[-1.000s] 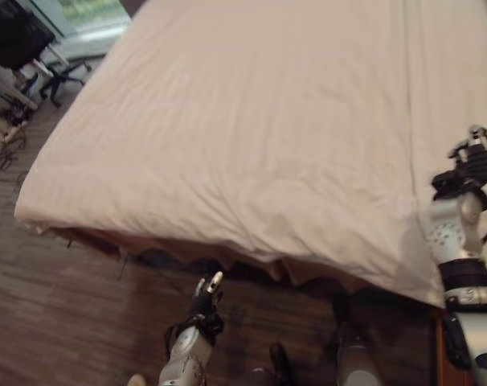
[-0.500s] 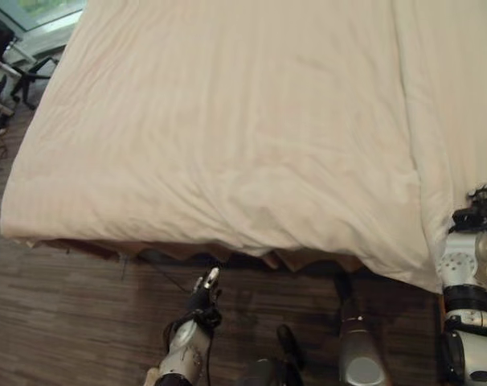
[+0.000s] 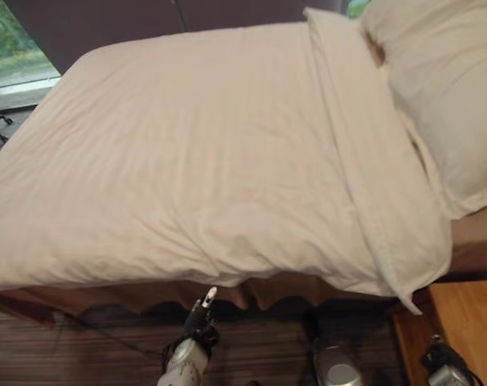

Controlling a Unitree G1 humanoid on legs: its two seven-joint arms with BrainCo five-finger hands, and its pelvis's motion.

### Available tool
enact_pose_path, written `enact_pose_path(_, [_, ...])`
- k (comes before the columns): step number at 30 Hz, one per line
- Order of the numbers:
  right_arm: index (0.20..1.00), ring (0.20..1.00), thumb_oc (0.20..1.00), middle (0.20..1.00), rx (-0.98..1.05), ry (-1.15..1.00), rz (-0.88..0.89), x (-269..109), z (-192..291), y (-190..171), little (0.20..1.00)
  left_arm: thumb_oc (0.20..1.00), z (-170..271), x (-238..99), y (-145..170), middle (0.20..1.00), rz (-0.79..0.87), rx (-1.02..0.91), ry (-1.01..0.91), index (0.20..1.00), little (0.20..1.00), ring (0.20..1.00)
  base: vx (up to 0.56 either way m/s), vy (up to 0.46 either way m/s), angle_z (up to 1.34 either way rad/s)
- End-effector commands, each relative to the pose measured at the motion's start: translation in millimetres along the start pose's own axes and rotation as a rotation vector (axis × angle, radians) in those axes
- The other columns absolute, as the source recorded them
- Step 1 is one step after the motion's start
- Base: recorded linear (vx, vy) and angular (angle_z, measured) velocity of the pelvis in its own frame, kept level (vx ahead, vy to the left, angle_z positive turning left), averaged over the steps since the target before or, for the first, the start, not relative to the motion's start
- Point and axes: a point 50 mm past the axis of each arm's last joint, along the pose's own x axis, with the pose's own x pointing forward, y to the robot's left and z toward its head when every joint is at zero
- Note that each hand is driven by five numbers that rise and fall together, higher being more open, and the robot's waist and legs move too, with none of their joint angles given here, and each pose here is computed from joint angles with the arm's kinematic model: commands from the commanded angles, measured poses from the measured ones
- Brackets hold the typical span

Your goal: Making the bed.

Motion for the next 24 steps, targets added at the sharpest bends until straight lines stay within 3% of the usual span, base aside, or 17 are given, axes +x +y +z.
enact_pose_path(1, [1.0, 1.0, 1.0, 1.0, -0.159, -0.136, 0.226, -6, 25, 61, 1.0, 1.0, 14, 4, 3, 1.0, -0.01, 0.15, -0.031, 1.0, 1.0, 1.0, -0.3, -0.065, -0.19])
enact_pose_path(3, [1.0, 1.0, 1.0, 1.0, -0.25, -0.246, 0.407, -30, 29, 100, 1.0, 1.0, 21, 5, -3, 1.0, -0.021, 0.234, -0.061, 1.0, 1.0, 1.0, -0.37, -0.1, -0.11])
enact_pose_path(7, [1.0, 1.0, 1.0, 1.0, -0.318, -0.41, 0.528, -52, 47, 120, 1.0, 1.0, 43, 2, -15, 1.0, -0.081, 0.301, -0.159, 1.0, 1.0, 1.0, -0.28, -0.011, -0.09])
enact_pose_path(10, [1.0, 1.0, 1.0, 1.0, -0.456, -0.663, 0.647, -85, 74, 132, 1.0, 1.0, 75, -15, -16, 1.0, -0.104, 0.351, -0.336, 1.0, 1.0, 1.0, -0.31, -0.024, -0.34])
enact_pose_path(16, [1.0, 1.0, 1.0, 1.0, -0.559, -0.745, 0.847, -116, 65, 155, 1.0, 1.0, 84, -32, -13, 1.0, -0.067, 0.342, -0.454, 1.0, 1.0, 1.0, -0.02, -0.1, -0.96])
enact_pose_path(24, [1.0, 1.0, 1.0, 1.0, -0.629, -0.75, 0.902, -118, 62, 163, 1.0, 1.0, 80, -35, -28, 1.0, -0.129, 0.269, -0.467, 1.0, 1.0, 1.0, -0.05, -0.096, -0.12])
